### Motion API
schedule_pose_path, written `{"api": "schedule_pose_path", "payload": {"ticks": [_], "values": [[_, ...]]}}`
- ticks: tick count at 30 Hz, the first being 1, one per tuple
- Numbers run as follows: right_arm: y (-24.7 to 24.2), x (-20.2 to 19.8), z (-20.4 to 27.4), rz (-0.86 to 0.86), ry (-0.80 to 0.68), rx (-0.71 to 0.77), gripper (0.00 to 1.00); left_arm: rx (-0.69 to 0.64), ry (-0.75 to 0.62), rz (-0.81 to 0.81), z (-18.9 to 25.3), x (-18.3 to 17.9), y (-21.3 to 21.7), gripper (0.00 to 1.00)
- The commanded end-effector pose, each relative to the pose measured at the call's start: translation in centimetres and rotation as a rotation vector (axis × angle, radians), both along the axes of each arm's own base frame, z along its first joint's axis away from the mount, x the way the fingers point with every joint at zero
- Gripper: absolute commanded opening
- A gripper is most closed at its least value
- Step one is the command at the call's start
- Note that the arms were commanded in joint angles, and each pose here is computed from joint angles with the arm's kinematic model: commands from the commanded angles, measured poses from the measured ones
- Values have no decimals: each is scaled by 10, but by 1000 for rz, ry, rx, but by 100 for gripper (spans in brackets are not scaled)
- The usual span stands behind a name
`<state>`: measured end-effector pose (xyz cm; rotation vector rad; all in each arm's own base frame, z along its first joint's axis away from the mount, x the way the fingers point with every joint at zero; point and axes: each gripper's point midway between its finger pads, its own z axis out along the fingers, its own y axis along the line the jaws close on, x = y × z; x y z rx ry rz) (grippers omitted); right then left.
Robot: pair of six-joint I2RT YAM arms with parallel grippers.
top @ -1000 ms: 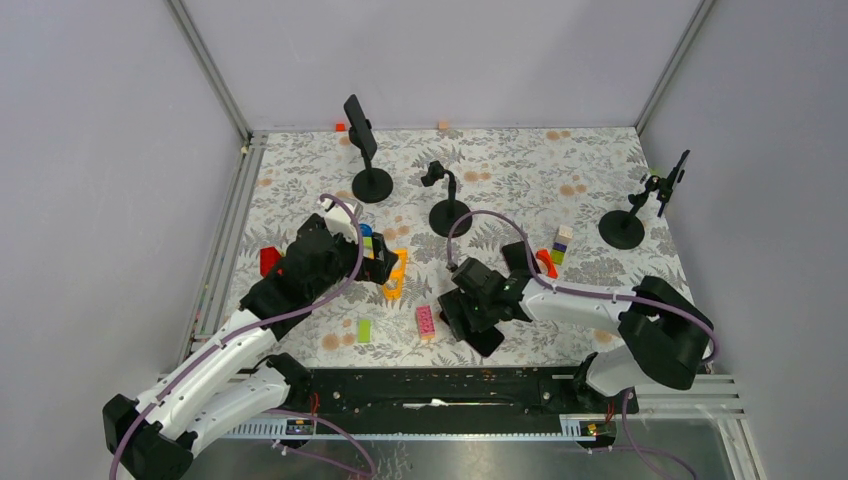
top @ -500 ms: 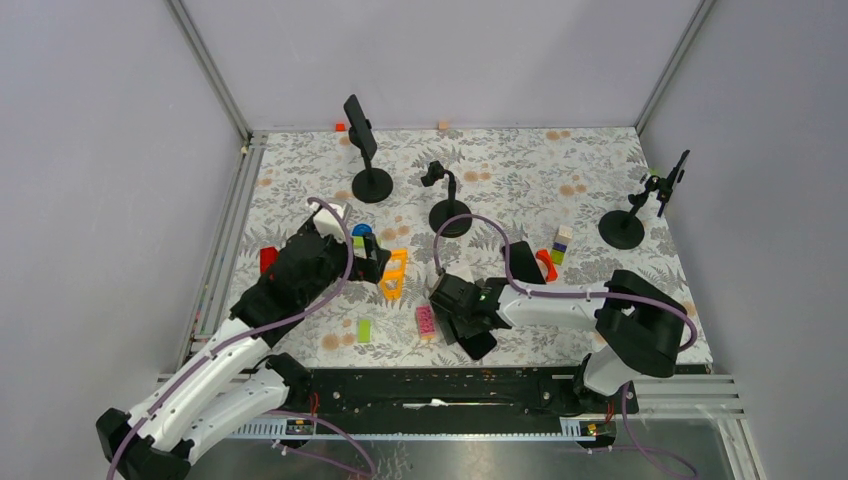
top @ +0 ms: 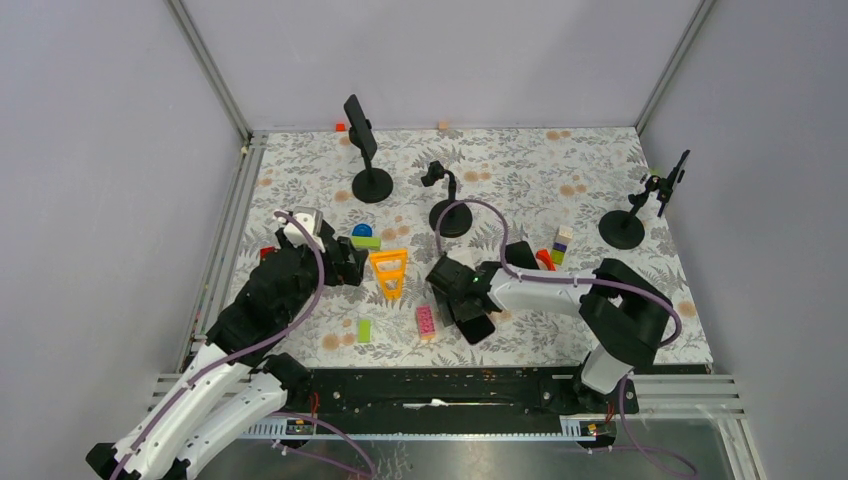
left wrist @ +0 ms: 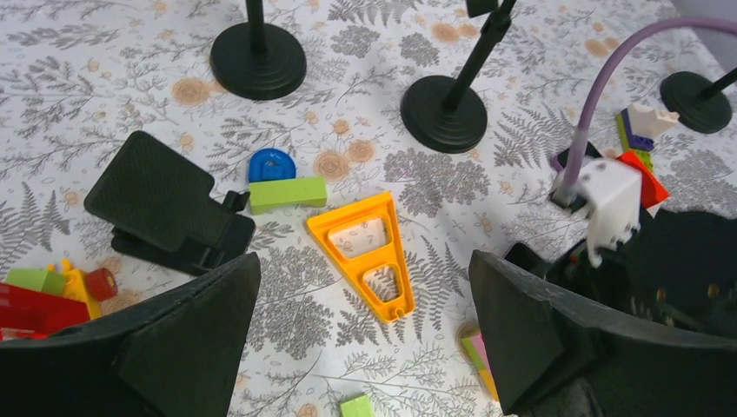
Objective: Remove the phone from the phone stand
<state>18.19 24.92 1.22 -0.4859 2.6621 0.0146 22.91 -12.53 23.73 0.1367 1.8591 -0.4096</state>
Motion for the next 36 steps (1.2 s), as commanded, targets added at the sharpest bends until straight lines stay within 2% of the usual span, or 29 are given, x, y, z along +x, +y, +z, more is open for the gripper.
{"api": "schedule_pose_path", "payload": {"ticks": [1, 5, 10, 13, 15, 18, 22, 30, 36], "values": [[-25, 29, -1, -89, 11, -35, 51, -11, -21, 60, 13, 1, 12, 99], [-47, 55, 0, -177, 4, -43, 51, -18, 4, 48, 4, -2, 9, 99], [-61, 77, -2, -250, 7, -62, 56, -30, 9, 55, 1, -2, 10, 99], [-62, 85, -1, -260, 9, -79, 66, -29, 10, 55, 1, -2, 10, 99], [-59, 87, 4, -266, 5, -71, 79, -23, 17, 45, -2, -3, 8, 99], [-59, 87, 14, -269, -14, -48, 92, -17, 37, 35, -9, -3, 5, 99], [-63, 87, 38, -259, -62, -17, 99, -32, 47, 30, -12, 0, 1, 99], [-61, 81, 91, -233, -129, 100, 100, -54, 30, 34, -3, 5, -3, 99], [-71, 74, 116, -221, -189, 135, 100, -138, 11, -33, 33, 9, -18, 99]]}}
